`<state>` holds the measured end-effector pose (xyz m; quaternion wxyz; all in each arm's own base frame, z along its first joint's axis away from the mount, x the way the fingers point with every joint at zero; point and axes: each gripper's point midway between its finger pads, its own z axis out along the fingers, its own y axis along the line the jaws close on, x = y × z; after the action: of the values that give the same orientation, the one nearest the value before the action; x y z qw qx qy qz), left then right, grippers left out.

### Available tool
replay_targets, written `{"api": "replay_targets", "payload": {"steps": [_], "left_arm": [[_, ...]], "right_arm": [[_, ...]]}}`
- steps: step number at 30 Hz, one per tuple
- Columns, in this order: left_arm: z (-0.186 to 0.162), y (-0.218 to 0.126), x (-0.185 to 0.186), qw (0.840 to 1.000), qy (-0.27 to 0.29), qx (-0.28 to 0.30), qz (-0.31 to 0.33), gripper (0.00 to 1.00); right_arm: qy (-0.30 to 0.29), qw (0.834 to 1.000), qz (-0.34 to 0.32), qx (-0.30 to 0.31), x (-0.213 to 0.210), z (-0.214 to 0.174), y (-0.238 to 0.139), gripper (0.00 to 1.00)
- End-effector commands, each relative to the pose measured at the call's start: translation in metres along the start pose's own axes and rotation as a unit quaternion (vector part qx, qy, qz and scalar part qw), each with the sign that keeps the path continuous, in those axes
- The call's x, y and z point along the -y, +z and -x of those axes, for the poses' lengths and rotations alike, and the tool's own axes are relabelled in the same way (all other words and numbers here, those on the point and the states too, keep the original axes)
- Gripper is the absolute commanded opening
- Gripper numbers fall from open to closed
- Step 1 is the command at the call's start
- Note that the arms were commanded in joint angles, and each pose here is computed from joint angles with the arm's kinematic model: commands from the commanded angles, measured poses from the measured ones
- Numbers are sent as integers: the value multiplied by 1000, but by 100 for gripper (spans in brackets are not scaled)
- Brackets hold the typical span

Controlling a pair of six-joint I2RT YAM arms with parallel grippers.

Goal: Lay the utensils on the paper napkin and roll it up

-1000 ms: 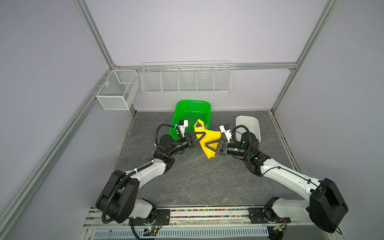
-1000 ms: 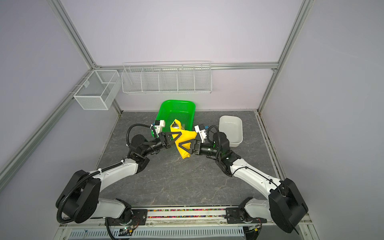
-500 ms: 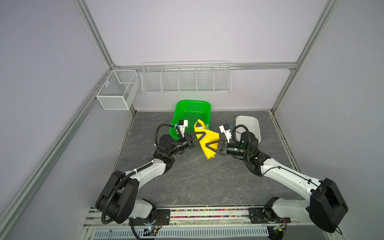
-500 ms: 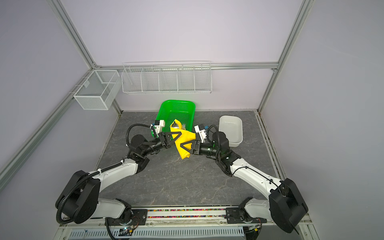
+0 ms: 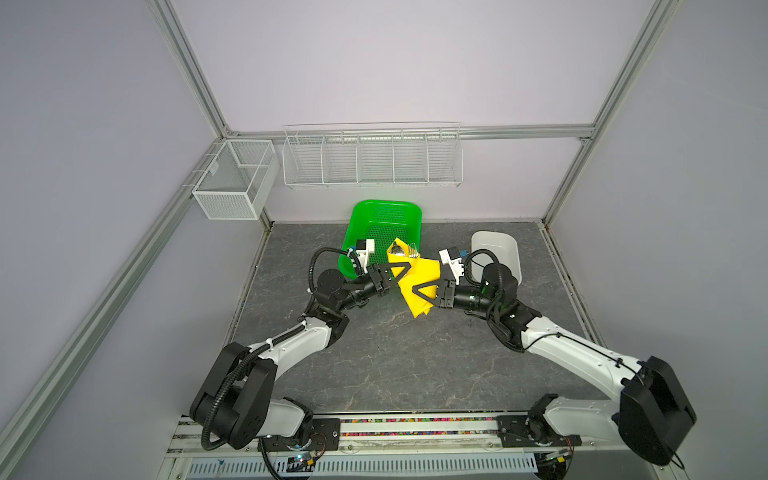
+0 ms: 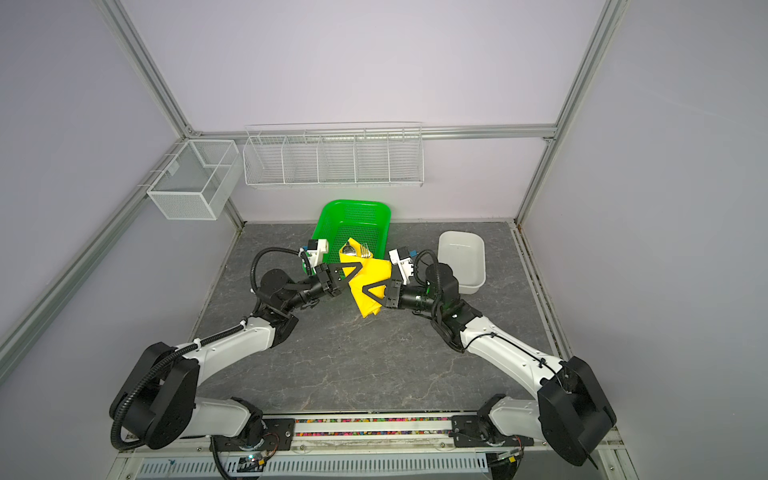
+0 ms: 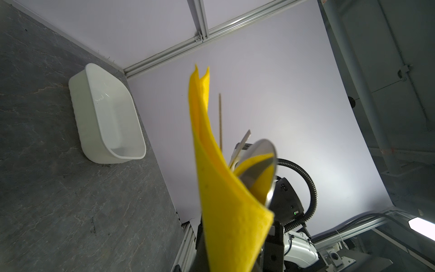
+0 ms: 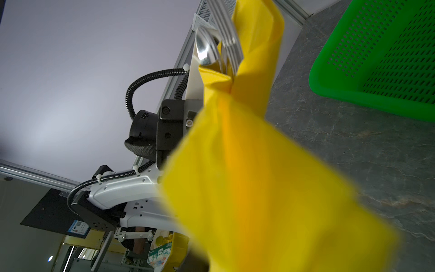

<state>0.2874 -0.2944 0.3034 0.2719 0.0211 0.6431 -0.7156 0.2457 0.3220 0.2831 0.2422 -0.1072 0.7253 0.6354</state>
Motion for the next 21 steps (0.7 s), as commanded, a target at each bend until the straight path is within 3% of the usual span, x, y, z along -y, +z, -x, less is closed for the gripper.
{"api": "replay_targets", "payload": {"steps": [1, 8, 21], "left_arm": [[6, 0, 19, 999, 24, 5, -26, 6], [2, 1, 19, 999, 26, -7, -30, 25], [-10, 10, 18, 998, 25, -34, -42, 41]], "right_arm": [[-25, 999, 34, 10, -23, 7, -3, 14], [-30, 999, 37, 14, -26, 11, -1, 9], [-37, 998, 51, 15, -32, 16, 3, 6]]}}
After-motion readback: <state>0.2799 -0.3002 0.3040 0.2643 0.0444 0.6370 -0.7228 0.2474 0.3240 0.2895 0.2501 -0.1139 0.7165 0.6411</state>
